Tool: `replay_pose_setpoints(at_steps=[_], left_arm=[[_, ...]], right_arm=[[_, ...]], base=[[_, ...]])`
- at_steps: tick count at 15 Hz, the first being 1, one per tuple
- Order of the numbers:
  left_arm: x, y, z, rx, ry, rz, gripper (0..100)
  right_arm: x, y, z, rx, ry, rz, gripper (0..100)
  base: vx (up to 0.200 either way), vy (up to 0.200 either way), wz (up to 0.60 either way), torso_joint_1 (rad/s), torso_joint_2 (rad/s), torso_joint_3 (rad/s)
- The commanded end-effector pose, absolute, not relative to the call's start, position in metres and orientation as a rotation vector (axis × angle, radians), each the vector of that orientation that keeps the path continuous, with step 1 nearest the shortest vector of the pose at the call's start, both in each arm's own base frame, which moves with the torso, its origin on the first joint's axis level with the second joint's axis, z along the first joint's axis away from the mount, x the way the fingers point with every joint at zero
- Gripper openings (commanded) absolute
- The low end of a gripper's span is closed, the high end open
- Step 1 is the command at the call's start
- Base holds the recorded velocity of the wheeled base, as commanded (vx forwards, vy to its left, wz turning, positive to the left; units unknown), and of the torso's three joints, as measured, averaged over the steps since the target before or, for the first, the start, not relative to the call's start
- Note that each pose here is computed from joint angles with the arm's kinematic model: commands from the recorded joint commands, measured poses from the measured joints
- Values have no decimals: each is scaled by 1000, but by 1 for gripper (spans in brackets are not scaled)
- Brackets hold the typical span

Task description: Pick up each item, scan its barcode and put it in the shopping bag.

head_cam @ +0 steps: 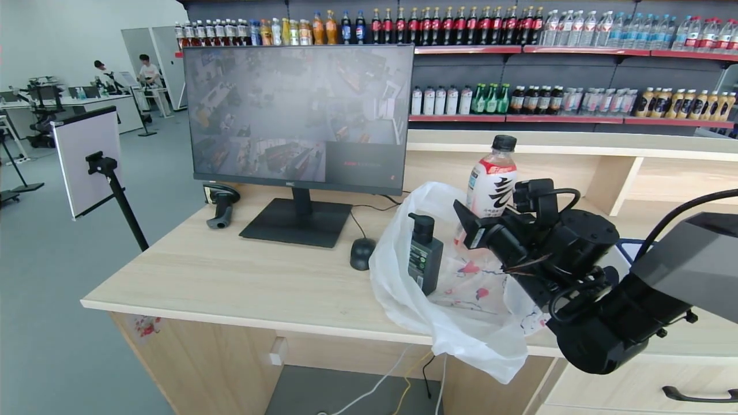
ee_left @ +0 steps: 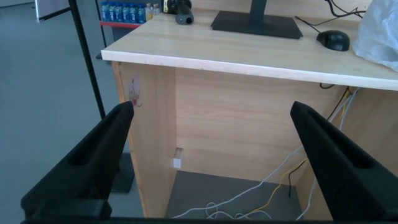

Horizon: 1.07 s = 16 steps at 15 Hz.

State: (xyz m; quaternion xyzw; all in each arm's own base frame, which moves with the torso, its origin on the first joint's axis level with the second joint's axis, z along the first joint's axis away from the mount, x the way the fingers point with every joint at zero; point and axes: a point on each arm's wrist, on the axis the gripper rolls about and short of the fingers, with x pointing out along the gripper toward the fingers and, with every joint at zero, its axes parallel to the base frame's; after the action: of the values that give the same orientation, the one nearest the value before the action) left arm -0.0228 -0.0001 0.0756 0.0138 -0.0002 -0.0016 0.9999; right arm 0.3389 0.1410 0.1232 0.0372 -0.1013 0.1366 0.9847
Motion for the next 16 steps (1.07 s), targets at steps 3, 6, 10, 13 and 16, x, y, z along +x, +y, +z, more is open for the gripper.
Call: replay_pose_setpoints(at_steps=[3, 6, 10, 13, 16], left_arm=[[-23, 0, 76, 28, -2, -3, 100], [-23, 0, 76, 28, -2, -3, 100], [-23, 0, 76, 26, -2, -3, 100], [-23, 0, 76, 26, -2, -3, 100], [-23, 0, 76, 25, -2, -3, 100]], right_arm=[[344, 146, 109, 66, -171, 283, 0], [349, 145, 101, 61, -155, 274, 0], [351, 149, 93, 57, -138, 282, 0], [351, 148, 87, 51, -118, 278, 0], [353, 149, 75, 45, -88, 278, 0]], base=[[0, 0, 0, 0, 0, 0], [0, 0, 0, 0, 0, 0], [0, 0, 0, 0, 0, 0], [0, 0, 0, 0, 0, 0], [0, 0, 0, 0, 0, 0]])
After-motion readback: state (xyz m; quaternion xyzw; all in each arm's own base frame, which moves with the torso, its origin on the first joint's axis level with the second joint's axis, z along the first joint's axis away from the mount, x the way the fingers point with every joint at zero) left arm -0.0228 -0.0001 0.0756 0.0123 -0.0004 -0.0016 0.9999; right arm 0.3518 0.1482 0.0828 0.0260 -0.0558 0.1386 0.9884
